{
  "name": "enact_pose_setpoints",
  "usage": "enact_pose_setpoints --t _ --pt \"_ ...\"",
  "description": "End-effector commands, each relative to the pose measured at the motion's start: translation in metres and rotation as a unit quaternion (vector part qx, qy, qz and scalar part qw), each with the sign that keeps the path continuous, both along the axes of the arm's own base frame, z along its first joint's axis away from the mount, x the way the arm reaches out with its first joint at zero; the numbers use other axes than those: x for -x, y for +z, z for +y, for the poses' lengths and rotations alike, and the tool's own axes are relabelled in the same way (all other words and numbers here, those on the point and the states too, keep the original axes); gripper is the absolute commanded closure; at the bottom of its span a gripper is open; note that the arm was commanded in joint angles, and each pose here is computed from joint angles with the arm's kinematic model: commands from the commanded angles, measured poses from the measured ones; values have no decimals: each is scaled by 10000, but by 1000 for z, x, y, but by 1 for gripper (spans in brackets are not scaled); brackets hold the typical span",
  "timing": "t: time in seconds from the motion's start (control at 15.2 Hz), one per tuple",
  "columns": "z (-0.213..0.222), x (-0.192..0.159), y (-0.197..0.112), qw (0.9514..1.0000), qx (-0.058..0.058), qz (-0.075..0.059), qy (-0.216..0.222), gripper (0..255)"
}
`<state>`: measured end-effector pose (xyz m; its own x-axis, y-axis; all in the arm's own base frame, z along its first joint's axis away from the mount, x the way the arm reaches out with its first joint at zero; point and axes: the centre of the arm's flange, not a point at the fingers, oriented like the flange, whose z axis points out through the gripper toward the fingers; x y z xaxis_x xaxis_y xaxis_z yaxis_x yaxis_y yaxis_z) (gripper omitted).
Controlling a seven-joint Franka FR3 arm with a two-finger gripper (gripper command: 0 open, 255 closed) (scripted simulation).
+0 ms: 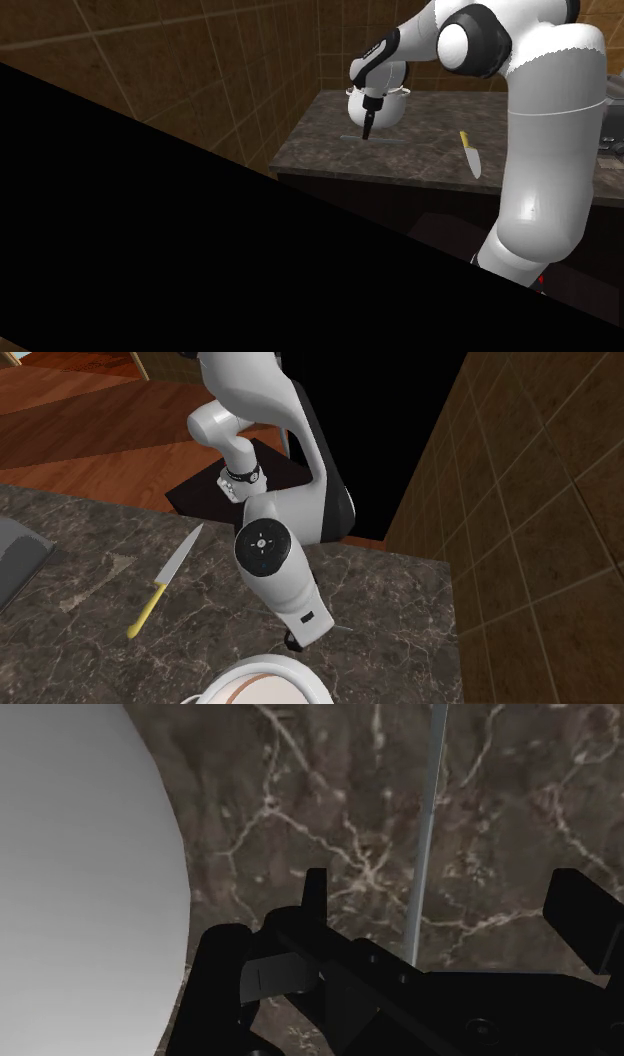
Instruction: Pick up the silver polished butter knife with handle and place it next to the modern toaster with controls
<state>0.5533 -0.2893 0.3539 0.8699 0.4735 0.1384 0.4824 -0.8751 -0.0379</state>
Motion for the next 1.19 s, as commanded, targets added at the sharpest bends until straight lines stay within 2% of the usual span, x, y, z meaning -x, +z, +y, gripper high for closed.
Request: enact_pose_setpoints --t 0.0,0.53,0.59,1.12 --pt "0 -1 -13 10000 0 -2 0 0" --pt "1 -1 -13 10000 0 -1 0 0" --pt "1 -1 -13 10000 0 -1 0 255" --pt "1 -1 -13 10000 0 -1 0 255"
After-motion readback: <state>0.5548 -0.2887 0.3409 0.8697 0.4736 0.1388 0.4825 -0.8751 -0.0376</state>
